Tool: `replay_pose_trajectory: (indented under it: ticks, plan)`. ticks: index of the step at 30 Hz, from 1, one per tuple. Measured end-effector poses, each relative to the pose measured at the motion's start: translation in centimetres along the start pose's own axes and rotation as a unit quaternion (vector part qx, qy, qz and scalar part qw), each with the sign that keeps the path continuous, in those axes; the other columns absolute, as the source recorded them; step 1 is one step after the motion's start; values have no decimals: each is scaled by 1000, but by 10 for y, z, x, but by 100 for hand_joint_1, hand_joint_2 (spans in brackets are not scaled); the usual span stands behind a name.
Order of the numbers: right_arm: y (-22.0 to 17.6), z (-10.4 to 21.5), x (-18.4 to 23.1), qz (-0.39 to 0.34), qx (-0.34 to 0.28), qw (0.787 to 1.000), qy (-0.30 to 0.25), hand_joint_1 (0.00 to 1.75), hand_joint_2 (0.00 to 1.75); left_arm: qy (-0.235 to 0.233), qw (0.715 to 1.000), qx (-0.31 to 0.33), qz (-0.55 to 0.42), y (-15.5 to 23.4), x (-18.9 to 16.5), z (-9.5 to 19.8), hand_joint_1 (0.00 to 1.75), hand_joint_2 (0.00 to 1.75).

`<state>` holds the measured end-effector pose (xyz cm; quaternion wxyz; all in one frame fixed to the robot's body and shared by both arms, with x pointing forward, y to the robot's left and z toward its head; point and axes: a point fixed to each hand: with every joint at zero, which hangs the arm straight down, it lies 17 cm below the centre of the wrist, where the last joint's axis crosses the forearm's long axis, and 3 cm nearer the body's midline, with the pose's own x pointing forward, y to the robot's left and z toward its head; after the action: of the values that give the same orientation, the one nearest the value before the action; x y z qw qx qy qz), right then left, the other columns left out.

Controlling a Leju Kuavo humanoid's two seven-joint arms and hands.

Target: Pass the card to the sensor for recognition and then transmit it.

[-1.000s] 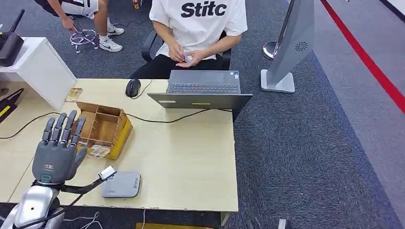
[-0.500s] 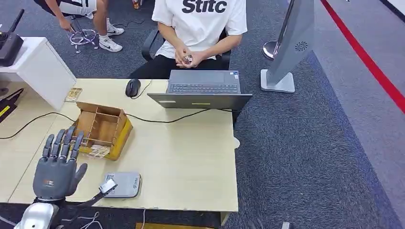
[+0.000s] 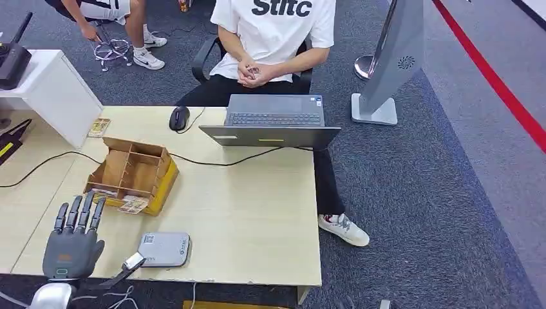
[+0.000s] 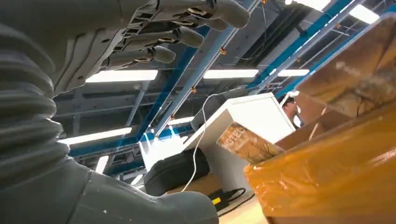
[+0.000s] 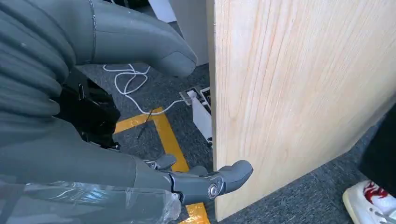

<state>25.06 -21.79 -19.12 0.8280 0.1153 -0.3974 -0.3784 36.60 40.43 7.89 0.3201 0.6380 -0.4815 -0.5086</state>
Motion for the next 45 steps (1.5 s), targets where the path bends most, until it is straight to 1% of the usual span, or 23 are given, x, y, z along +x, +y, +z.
replay_pose_trajectory:
  ticks: [4,9,17,29,45]
  plan:
    - [1,0,-1,3,3,1000,3,0,175,2,1000,-9,-8,-9,-4,-3,0,175]
    - [5,-1,-3,12,8,1000,11,0,175,-4,1000,-16,-16,-20,-6,-18,0,175]
    - [12,-3,-4,19,17,1000,14,0,175,-12,1000,-12,-18,-25,7,-41,0,175]
    - [14,-3,-6,23,18,999,19,0,175,-25,1000,-4,-8,-20,27,-56,0,175]
    - [15,-3,-6,23,20,999,19,0,175,-47,999,1,-1,-15,53,-60,0,175]
